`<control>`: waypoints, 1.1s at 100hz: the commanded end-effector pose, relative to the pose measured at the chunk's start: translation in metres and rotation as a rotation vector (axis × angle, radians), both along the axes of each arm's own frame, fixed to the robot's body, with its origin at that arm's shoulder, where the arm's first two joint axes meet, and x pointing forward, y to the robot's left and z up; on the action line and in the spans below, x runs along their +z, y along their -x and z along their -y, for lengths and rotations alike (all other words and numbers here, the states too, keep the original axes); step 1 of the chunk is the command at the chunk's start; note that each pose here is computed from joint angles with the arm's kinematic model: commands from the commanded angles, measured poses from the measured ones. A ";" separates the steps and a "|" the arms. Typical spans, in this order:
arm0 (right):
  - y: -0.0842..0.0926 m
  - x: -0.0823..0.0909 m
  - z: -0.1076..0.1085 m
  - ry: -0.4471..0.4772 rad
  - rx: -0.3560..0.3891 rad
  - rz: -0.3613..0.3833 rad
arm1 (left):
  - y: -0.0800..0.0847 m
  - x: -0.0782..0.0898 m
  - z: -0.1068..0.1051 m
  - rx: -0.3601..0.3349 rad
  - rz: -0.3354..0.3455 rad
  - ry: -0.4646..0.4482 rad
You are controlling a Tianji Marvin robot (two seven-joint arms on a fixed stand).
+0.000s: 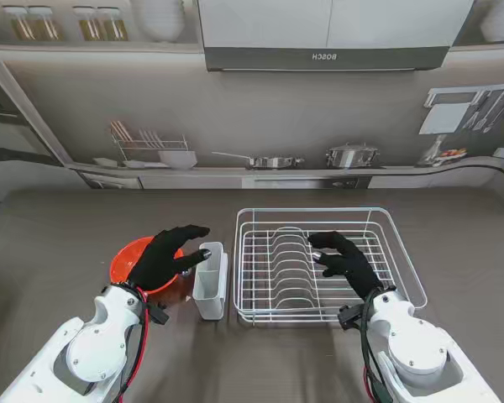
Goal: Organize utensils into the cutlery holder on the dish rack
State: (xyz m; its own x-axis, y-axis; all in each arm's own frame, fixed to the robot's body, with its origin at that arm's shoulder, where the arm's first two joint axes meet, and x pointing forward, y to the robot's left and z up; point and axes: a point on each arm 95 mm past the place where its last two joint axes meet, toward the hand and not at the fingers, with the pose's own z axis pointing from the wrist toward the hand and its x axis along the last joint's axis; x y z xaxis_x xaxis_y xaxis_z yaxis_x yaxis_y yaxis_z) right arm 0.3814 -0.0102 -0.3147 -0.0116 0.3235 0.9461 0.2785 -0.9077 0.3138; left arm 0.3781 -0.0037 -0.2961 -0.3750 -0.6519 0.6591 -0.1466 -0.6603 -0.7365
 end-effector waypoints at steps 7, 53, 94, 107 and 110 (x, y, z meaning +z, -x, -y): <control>0.003 0.000 -0.003 -0.005 0.014 -0.007 | 0.002 -0.001 0.003 -0.013 -0.014 -0.011; 0.001 0.001 -0.004 -0.010 0.017 -0.004 | 0.003 -0.001 0.003 -0.007 -0.011 -0.019; -0.001 0.002 -0.002 -0.011 0.004 0.000 | -0.002 0.007 -0.010 0.060 0.051 -0.230; -0.002 0.001 -0.002 -0.015 0.004 0.000 | -0.006 0.007 -0.021 0.074 0.058 -0.358; -0.002 0.001 -0.002 -0.016 0.005 0.000 | -0.007 0.007 -0.023 0.073 0.060 -0.384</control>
State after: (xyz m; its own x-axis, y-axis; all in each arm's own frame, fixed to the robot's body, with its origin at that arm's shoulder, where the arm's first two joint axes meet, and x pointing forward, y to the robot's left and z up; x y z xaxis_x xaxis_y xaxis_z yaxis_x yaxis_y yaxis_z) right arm 0.3844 -0.0114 -0.3124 -0.0137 0.3152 0.9489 0.2679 -0.9132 0.3072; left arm 0.3819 0.0121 -0.2897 -0.3562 -0.8643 0.3552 -0.0470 -0.3631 -0.9306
